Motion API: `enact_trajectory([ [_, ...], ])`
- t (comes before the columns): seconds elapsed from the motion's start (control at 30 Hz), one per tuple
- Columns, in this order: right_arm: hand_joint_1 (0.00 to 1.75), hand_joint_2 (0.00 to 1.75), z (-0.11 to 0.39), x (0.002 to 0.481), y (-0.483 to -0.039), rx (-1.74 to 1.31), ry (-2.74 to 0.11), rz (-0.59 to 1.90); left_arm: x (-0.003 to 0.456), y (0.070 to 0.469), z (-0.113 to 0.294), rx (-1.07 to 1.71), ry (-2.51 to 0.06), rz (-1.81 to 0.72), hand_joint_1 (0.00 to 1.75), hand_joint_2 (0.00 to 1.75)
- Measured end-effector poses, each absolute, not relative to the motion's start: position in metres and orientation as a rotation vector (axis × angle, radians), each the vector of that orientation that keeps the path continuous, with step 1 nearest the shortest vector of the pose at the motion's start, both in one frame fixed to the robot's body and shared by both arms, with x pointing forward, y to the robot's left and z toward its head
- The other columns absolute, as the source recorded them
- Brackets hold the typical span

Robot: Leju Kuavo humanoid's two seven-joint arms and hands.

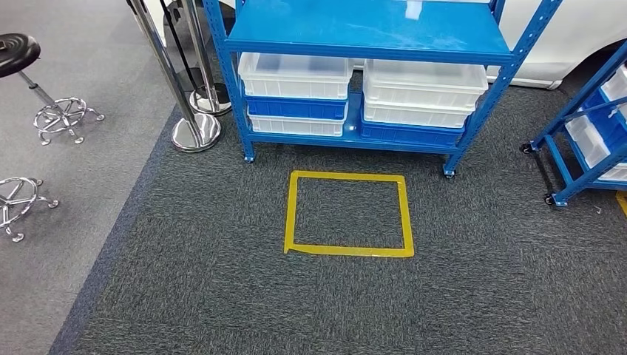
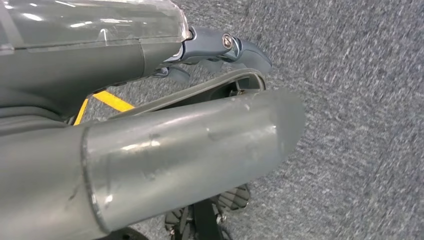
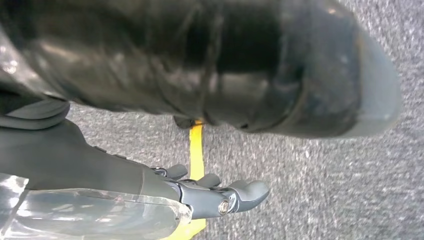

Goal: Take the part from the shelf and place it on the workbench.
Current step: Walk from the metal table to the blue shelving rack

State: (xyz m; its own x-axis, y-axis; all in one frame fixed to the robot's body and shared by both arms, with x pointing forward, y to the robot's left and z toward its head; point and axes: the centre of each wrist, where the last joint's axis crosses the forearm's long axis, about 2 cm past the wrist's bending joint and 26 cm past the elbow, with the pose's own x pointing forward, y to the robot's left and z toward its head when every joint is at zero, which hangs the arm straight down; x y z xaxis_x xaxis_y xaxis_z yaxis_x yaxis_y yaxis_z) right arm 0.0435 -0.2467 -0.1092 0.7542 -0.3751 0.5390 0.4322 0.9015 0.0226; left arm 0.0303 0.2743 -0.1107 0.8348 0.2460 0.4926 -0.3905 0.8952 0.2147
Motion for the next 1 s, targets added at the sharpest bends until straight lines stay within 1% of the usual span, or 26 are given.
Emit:
enact_trajectory([
  [0.77, 0.0, 0.0, -0.1086, 0.0414, -0.2375, -0.075, -0.546, -0.453, 0.0293, 0.2812, -0.1109, 0.332, -0.481, 0.322, 0.0, 0.0],
  [0.9, 0.0, 1.75, -0.1086, 0.0417, -0.2375, -0.073, -0.542, -0.453, 0.029, 0.281, -0.111, 0.333, -0.482, 0.324, 0.0, 0.0],
  [1.0, 0.0, 1.75, -0.1086, 0.0421, -0.2376, -0.071, -0.538, -0.453, 0.0306, 0.2812, -0.1108, 0.335, -0.481, 0.327, 0.0, 0.0],
])
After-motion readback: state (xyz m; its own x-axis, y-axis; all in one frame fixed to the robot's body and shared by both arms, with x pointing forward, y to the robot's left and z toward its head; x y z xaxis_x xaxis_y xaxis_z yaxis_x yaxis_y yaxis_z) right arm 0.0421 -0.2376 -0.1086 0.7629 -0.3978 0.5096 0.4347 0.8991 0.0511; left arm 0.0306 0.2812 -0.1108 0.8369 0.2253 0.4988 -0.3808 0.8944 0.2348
